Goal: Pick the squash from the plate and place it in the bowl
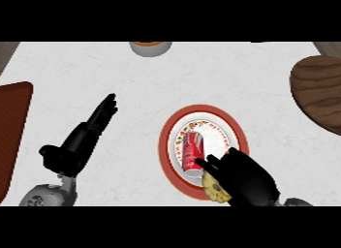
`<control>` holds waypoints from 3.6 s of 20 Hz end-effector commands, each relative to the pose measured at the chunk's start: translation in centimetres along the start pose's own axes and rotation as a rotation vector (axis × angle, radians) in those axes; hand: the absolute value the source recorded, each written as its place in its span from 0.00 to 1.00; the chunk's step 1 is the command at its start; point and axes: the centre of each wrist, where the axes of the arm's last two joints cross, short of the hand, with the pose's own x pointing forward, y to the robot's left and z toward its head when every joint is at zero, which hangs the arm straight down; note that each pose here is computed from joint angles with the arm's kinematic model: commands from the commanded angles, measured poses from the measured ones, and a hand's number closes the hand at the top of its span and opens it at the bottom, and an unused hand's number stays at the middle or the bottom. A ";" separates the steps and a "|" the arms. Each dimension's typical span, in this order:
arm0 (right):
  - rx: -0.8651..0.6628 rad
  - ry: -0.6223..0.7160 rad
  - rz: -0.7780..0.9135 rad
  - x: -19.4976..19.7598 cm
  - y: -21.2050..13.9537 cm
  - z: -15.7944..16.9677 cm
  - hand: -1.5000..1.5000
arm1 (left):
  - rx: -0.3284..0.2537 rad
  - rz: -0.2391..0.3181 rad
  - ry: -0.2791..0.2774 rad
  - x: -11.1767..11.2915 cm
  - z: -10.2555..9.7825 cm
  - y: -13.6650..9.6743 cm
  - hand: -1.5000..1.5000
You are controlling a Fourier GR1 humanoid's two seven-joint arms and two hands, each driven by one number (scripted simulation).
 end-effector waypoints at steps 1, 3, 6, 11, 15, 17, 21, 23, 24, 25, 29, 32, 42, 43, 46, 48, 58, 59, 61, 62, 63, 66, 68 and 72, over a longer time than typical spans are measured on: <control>-0.154 -0.105 -0.031 -3.5 -2.0 4.3 1.00 | 0.030 0.014 0.006 -0.3 0.3 0.6 0.50; -0.288 -0.112 -0.106 -5.1 -4.0 5.1 1.00 | 0.043 0.010 0.015 -0.6 0.8 0.7 0.50; -0.375 -0.128 -0.252 -6.7 -4.3 7.2 1.00 | 0.033 0.006 0.012 -0.6 1.1 0.7 0.50; -0.479 -0.070 -0.420 -12.6 -6.0 11.0 1.00 | 0.006 0.001 -0.007 -0.5 1.3 -0.3 0.50; -0.498 -0.009 -0.436 -19.3 -6.5 17.1 1.00 | 0.002 0.000 -0.006 -0.2 0.9 -0.1 0.50; -0.524 0.029 -0.406 -22.6 -6.8 20.0 1.00 | -0.034 -0.005 0.000 0.1 0.3 -1.0 0.50; -0.600 0.111 -0.327 -26.6 -4.5 21.8 1.00 | -0.071 -0.005 -0.039 1.9 -1.6 -0.8 0.50; -0.655 0.136 -0.326 -28.6 -4.9 22.0 1.00 | -0.098 -0.002 -0.027 0.4 -1.0 -2.0 0.50; -0.632 0.146 -0.320 -28.8 -3.6 20.0 1.00 | -0.101 -0.019 -0.025 1.2 -0.6 -2.0 0.50; -0.659 0.161 -0.319 -29.5 -3.1 21.2 1.00 | -0.078 0.014 -0.034 1.3 -0.7 -1.5 0.50; -0.514 0.197 -0.243 -31.5 -4.7 19.6 1.00 | -0.116 -0.014 -0.034 1.5 -2.6 -0.9 0.50; -0.286 0.254 -0.314 -31.1 -1.5 19.0 1.00 | -0.111 -0.007 -0.043 1.0 -2.1 -2.0 0.50; -0.314 0.088 -0.561 -32.6 -0.4 17.0 0.00 | -0.114 -0.009 -0.052 0.7 -2.0 -3.2 0.50; -0.346 0.090 -0.569 -33.5 -3.1 17.5 0.00 | -0.112 -0.013 -0.043 1.4 -1.5 -1.8 0.50; -0.450 0.142 -0.651 -33.8 -2.8 17.5 0.00 | -0.128 -0.006 -0.053 1.5 -1.7 -2.5 0.50; -0.538 0.168 -0.728 -33.7 -2.3 16.8 0.00 | -0.108 -0.005 -0.038 -0.1 -1.1 -1.8 0.50; -0.658 0.372 -0.959 -35.1 -5.1 23.2 0.00 | -0.133 -0.001 -0.072 2.0 -2.1 -2.7 0.50; -0.666 0.379 -0.959 -35.1 -5.3 24.3 0.00 | -0.121 -0.008 -0.070 1.9 -2.2 -2.7 0.50; -0.719 0.405 -0.989 -35.1 -5.3 24.7 0.00 | -0.126 -0.003 -0.066 1.5 -2.2 -3.5 0.50; -0.732 0.411 -0.986 -35.0 -4.6 25.1 0.00 | -0.118 -0.005 -0.078 2.1 -2.2 -2.4 0.50; -0.724 0.417 -0.999 -34.9 -4.6 25.9 0.00 | -0.127 -0.006 -0.084 2.3 -2.2 -2.9 0.50; -0.779 0.436 -1.026 -34.8 -4.6 26.6 0.00 | -0.120 -0.011 -0.061 1.5 -1.8 -2.4 0.50; -0.783 0.433 -1.012 -34.7 -4.1 26.4 0.00 | -0.118 0.000 -0.065 1.5 -1.9 -2.8 0.50; -0.736 0.446 -1.031 -34.8 -5.4 27.8 0.00 | -0.128 0.018 -0.084 1.8 -1.8 -3.2 0.50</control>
